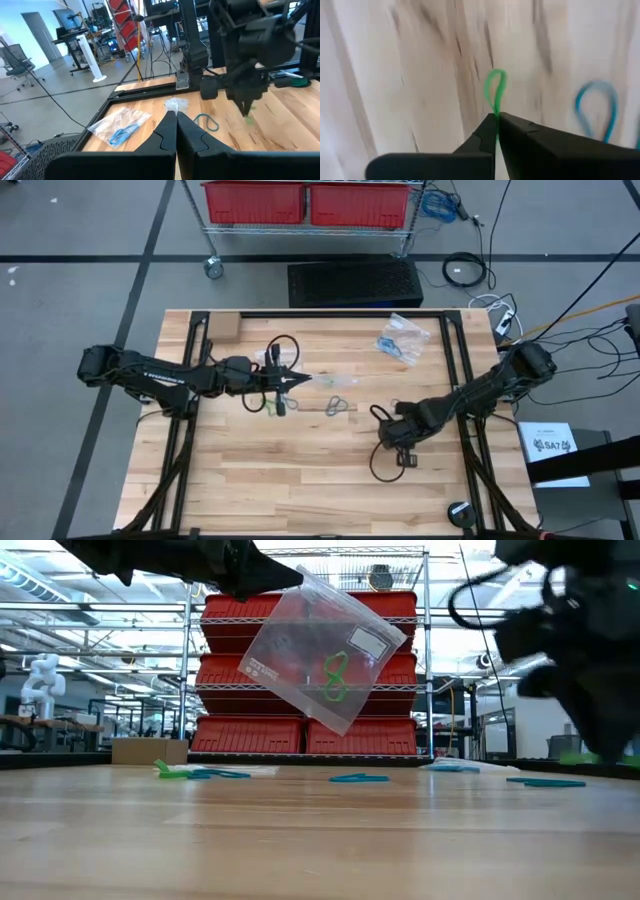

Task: Sort rubber bands
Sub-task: Put the green rubber band into the transparent zip bag

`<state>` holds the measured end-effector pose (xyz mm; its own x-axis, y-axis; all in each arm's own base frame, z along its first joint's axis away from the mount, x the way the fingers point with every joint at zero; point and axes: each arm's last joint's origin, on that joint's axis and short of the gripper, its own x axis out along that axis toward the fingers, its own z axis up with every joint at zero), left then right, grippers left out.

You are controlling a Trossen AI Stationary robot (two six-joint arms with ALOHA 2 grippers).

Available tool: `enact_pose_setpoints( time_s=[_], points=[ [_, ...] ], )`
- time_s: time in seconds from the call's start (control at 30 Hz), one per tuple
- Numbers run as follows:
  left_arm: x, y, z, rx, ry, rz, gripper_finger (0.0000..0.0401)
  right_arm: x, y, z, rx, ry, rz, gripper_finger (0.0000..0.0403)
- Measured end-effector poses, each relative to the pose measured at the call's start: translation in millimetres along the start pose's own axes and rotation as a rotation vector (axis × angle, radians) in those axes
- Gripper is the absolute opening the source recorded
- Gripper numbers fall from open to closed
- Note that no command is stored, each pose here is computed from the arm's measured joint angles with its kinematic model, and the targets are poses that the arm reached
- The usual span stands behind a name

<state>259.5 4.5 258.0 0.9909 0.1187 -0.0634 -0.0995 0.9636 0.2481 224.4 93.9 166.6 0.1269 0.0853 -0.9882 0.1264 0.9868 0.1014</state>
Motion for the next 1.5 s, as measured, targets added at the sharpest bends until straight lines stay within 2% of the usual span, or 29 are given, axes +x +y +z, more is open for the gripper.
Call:
enact_pose_setpoints(
  time_s=[0.2,0.5,0.67,0.77,0.87,1.0,1.1,1.27,1.4,1.5],
  points=[
    [0.1,0.6,-0.2,0.000,0.001,0.002,0.0000,-36.9,9.0,32.6,-0.045,-0.199,-0.077,0.0001],
    [0.1,0.6,-0.2,-0.001,0.001,0.002,0.0000,-109.7,0.5,85.2,-0.117,-0.578,-0.376,0.0000],
    [0.1,0.6,-0.2,-0.001,0.001,0.002,0.0000,-122.9,-11.8,99.7,-0.154,-0.683,-0.582,0.0000],
    [0.1,0.5,-0.3,-0.001,0.002,0.002,0.0000,-128.8,-16.6,107.6,-0.158,-0.743,-0.651,0.0000],
    [0.1,0.5,-0.4,-0.001,0.003,0.002,0.0000,-134.4,-18.6,114.9,-0.182,-0.803,-0.656,0.0000],
    [0.1,0.5,-0.4,-0.001,0.003,0.001,0.0000,-134.2,-20.6,123.1,-0.220,-0.841,-0.581,0.0000],
    [0.1,0.5,-0.4,-0.001,0.003,0.001,0.0000,-122.4,-23.5,130.0,-0.234,-0.807,-0.549,0.0000],
    [0.1,0.5,-0.4,-0.001,0.003,0.001,0.0000,-101.6,-27.7,140.7,-0.238,-0.749,-0.559,0.0000],
    [0.1,0.5,-0.4,-0.001,0.003,0.001,0.0000,-95.3,-36.1,146.1,-0.150,-0.751,-0.544,0.0001],
    [0.1,0.5,-0.4,-0.001,0.003,0.001,0.0000,-96.0,-41.9,147.3,-0.090,-0.761,-0.538,0.0017]
  ],
)
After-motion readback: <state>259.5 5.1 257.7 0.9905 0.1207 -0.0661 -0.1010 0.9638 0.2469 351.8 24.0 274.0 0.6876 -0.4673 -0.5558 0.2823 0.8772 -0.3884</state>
